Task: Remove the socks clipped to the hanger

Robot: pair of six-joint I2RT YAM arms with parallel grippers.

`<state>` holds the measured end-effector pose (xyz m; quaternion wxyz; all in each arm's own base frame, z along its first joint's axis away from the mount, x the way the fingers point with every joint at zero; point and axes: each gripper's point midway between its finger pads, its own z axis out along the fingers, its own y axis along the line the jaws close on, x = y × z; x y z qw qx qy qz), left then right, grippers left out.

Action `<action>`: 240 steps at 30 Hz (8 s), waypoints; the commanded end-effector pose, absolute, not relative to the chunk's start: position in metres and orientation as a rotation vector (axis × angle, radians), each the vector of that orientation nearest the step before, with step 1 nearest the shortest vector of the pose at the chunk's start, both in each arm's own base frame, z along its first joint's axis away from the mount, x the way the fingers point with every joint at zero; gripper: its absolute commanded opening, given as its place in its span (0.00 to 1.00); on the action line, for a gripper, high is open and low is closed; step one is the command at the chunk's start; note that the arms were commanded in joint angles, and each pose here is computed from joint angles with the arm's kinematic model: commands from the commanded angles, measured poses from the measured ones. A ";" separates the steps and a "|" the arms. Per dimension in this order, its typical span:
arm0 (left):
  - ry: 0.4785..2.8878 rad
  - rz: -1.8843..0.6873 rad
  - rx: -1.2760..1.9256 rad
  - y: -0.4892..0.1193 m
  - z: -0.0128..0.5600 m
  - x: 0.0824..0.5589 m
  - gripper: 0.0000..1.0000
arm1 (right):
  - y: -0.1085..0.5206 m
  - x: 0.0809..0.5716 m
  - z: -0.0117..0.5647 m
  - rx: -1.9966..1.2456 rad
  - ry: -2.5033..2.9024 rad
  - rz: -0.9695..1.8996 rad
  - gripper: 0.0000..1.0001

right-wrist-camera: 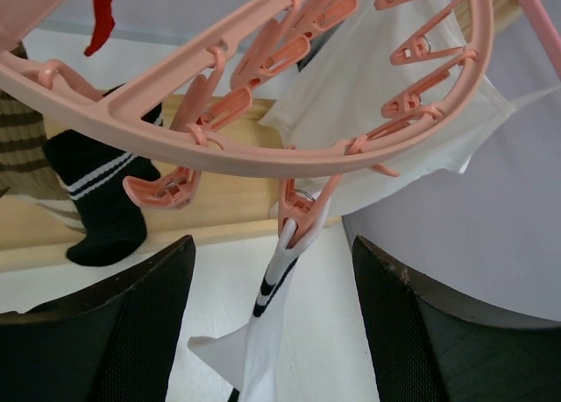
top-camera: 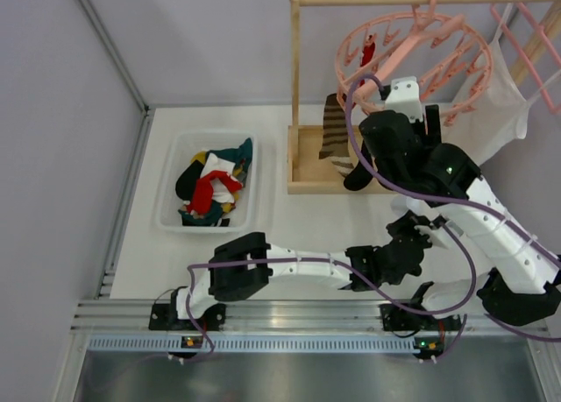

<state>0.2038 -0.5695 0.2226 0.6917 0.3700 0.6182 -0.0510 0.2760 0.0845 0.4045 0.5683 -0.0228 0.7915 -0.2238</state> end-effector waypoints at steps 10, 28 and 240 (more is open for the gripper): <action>1.346 -0.201 0.774 -0.582 0.249 0.190 0.00 | 0.041 0.287 0.410 0.117 1.752 -0.686 0.66; 1.342 -0.247 0.764 -0.584 0.257 0.185 0.00 | 0.032 0.315 0.412 0.165 1.671 -0.704 0.59; 1.606 -0.274 0.683 -0.548 0.209 0.208 0.00 | 0.090 0.297 0.406 -0.191 1.831 0.026 0.63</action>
